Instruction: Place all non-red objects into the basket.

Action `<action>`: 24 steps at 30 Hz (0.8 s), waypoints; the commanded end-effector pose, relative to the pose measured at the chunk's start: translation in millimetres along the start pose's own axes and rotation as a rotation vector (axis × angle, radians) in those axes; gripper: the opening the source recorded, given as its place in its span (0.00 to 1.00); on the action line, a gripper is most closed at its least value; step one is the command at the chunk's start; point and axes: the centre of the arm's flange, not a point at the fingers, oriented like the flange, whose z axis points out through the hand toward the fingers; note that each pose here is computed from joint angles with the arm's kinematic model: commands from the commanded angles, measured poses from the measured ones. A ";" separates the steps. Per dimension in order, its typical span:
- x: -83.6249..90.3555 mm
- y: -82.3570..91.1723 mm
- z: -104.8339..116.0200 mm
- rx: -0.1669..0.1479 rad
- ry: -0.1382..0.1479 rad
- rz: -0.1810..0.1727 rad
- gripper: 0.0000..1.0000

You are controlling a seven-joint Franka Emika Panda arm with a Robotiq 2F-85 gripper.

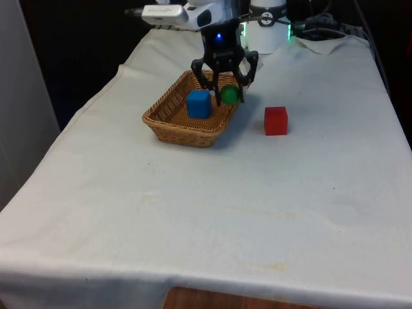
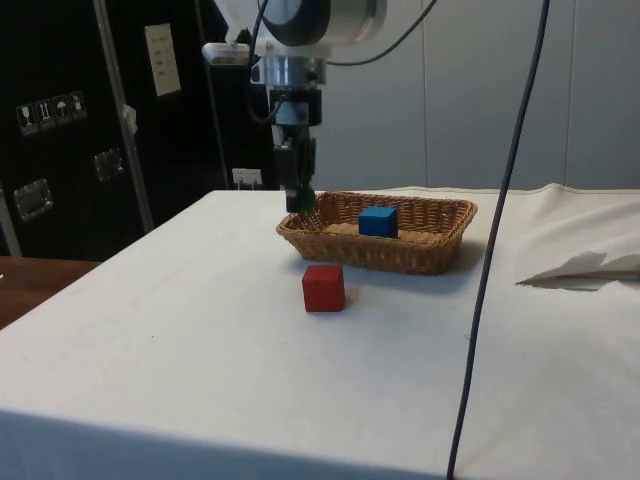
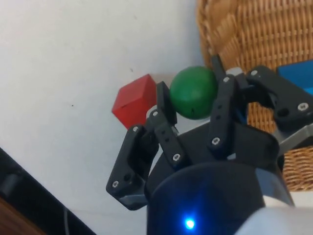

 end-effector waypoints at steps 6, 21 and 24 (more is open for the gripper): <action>-13.8 23.0 1.4 0.004 0.013 -0.005 0.00; -29.1 67.6 18.8 -0.057 -0.007 -0.011 0.00; -30.3 72.1 20.5 -0.068 -0.008 -0.012 0.00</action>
